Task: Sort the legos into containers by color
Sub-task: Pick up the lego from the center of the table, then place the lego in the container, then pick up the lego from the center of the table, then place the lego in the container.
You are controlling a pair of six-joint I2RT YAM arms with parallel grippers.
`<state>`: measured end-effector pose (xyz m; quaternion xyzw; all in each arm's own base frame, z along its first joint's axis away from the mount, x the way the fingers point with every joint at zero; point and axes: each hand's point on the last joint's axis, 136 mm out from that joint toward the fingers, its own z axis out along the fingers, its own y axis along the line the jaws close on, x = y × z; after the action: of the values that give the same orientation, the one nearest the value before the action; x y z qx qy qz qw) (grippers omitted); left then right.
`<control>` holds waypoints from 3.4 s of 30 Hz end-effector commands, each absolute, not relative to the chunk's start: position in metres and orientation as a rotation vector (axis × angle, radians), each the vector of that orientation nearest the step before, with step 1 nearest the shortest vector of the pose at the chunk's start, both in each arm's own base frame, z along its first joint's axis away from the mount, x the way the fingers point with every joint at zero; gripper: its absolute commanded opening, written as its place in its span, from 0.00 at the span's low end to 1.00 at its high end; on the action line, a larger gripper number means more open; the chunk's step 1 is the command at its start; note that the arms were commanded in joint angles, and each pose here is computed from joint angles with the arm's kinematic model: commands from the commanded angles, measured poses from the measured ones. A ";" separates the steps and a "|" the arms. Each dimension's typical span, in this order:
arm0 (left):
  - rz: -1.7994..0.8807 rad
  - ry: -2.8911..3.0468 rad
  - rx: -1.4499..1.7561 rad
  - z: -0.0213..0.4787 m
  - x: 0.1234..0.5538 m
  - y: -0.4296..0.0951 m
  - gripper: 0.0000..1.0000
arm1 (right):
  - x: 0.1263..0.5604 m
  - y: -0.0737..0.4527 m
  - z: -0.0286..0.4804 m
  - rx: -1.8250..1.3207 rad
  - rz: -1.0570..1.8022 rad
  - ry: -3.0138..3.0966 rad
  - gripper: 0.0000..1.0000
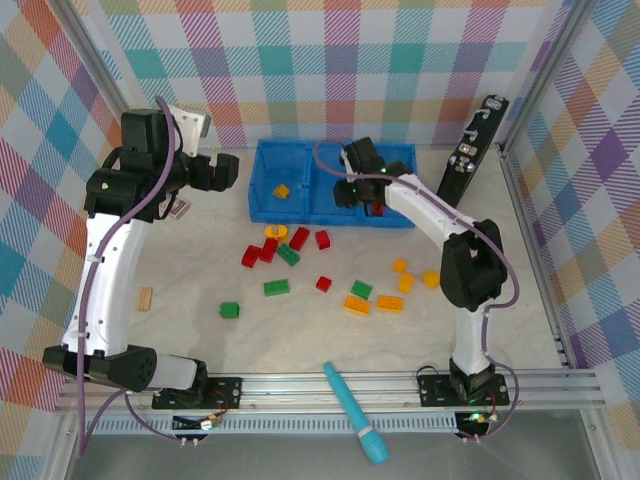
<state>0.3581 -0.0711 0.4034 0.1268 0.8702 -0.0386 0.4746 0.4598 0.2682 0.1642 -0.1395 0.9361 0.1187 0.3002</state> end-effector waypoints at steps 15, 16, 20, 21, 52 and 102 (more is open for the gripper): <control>-0.105 2.114 0.331 0.419 0.366 -0.079 1.00 | 0.559 0.309 0.108 -0.459 0.255 2.421 0.43; -0.107 2.114 0.330 0.420 0.367 -0.079 1.00 | 0.559 0.310 0.107 -0.456 0.261 2.422 0.46; -0.122 2.111 0.332 0.421 0.364 -0.080 1.00 | 0.552 0.312 0.118 -0.456 0.305 2.406 0.57; -0.132 2.106 0.332 0.423 0.362 -0.081 1.00 | 0.550 0.312 0.124 -0.460 0.310 2.399 0.57; -0.303 1.996 0.375 0.448 0.325 -0.099 1.00 | 0.395 0.313 0.083 -0.375 0.292 2.646 0.63; -0.252 2.006 0.372 0.445 0.329 -0.094 1.00 | 0.477 0.169 0.176 -0.251 -0.115 2.436 0.27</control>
<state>0.3307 -0.0909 0.4393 0.1477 0.8430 -0.1085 0.5057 0.4565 0.1748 0.1827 -0.0929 0.9398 -0.0290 0.3276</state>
